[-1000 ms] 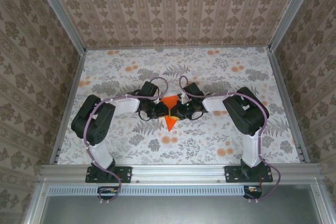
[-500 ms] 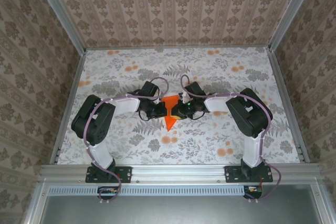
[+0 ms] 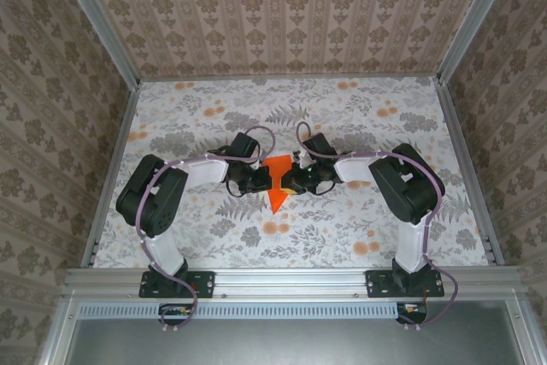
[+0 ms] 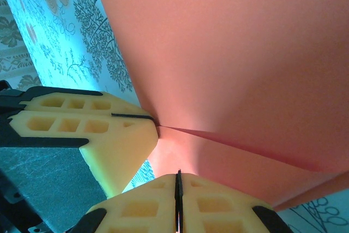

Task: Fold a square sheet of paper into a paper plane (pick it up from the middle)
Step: Third fold the triangle at the center of the table.

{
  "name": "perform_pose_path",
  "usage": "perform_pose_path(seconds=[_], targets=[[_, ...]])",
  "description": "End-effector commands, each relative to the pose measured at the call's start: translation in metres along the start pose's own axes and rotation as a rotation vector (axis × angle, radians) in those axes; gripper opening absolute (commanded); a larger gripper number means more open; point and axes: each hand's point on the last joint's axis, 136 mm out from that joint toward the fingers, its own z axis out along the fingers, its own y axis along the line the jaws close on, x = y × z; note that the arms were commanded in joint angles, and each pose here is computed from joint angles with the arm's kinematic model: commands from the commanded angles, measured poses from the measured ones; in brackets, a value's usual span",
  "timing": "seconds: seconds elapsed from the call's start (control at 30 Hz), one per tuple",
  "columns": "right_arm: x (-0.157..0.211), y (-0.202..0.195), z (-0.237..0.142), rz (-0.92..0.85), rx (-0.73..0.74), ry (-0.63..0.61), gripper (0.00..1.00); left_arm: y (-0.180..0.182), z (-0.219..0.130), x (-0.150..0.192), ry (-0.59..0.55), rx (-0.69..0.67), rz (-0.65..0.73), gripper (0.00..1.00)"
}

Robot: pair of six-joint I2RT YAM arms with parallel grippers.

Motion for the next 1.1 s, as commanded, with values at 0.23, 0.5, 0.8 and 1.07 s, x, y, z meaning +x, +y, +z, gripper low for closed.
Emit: perform_pose_path(seconds=[0.23, 0.5, 0.8, 1.07], targets=[[0.008, -0.033, 0.005, 0.037, 0.103, 0.017, 0.1, 0.003, -0.003, -0.004, -0.008, -0.046, 0.028, 0.07], [0.012, -0.048, 0.006, 0.051, 0.156, 0.02, 0.1, 0.007, -0.005, -0.005, -0.014, -0.075, 0.025, 0.07], [0.018, -0.071, 0.006, 0.079, 0.239, 0.015, 0.1, 0.004, -0.035, -0.011, -0.091, -0.133, -0.03, 0.32], [0.02, -0.076, 0.005, 0.092, 0.274, 0.012, 0.1, -0.031, -0.047, 0.003, -0.119, -0.003, -0.033, 0.27]])
